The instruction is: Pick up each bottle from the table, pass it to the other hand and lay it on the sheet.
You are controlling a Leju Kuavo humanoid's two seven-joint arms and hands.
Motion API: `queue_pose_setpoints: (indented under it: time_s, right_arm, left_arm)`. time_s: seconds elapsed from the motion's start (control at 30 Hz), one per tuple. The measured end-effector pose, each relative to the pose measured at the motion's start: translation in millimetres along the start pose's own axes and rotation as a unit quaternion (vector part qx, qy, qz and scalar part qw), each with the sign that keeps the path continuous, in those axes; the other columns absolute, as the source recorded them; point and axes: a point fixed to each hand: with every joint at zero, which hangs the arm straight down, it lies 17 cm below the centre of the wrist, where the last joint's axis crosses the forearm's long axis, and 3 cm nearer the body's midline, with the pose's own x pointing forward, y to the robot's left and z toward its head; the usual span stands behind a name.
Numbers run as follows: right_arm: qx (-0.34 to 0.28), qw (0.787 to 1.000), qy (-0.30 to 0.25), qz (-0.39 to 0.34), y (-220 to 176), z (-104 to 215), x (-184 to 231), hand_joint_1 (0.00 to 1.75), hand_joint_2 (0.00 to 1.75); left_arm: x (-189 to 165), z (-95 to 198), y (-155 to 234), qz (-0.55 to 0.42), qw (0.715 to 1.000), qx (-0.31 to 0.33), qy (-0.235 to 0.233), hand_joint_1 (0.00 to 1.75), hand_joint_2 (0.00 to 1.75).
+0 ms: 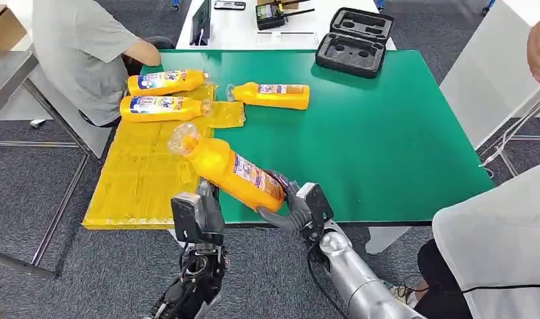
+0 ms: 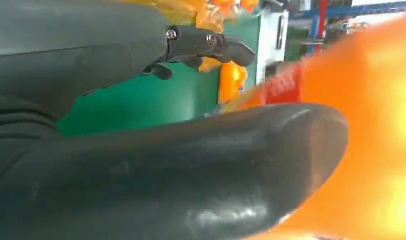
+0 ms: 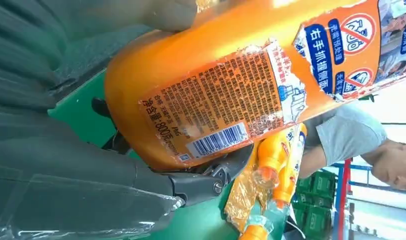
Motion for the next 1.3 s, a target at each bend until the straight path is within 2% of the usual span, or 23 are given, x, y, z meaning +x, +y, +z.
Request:
queue_pose_setpoints:
  time_s: [0.3,0.57,0.8,1.0,1.3]
  right_arm:
    - [-0.005,1.0,0.003,-0.014,-1,5,-3,1.75,1.75]
    - [-0.005,0.999,0.0,-0.053,-3,7,-1,1.75,1.75]
    - [-0.007,0.996,-0.004,-0.086,-13,3,4,1.75,1.75]
    - [-0.008,0.996,-0.001,-0.091,-17,-1,4,1.75,1.75]
    - [0.001,0.997,0.002,-0.077,-15,-7,5,1.75,1.75]
  left_arm:
    - [2,1,6,0.031,1.0,-0.004,0.0,0.0,0.0]
    - [41,-8,11,-0.029,0.998,0.015,-0.063,0.0,0.0]
    - [72,-3,-13,-0.031,0.994,-0.009,-0.105,0.0,0.0]
    - [73,2,-29,-0.009,0.994,-0.036,-0.103,0.0,0.0]
    - [57,7,-31,-0.028,0.996,-0.031,-0.085,0.0,0.0]
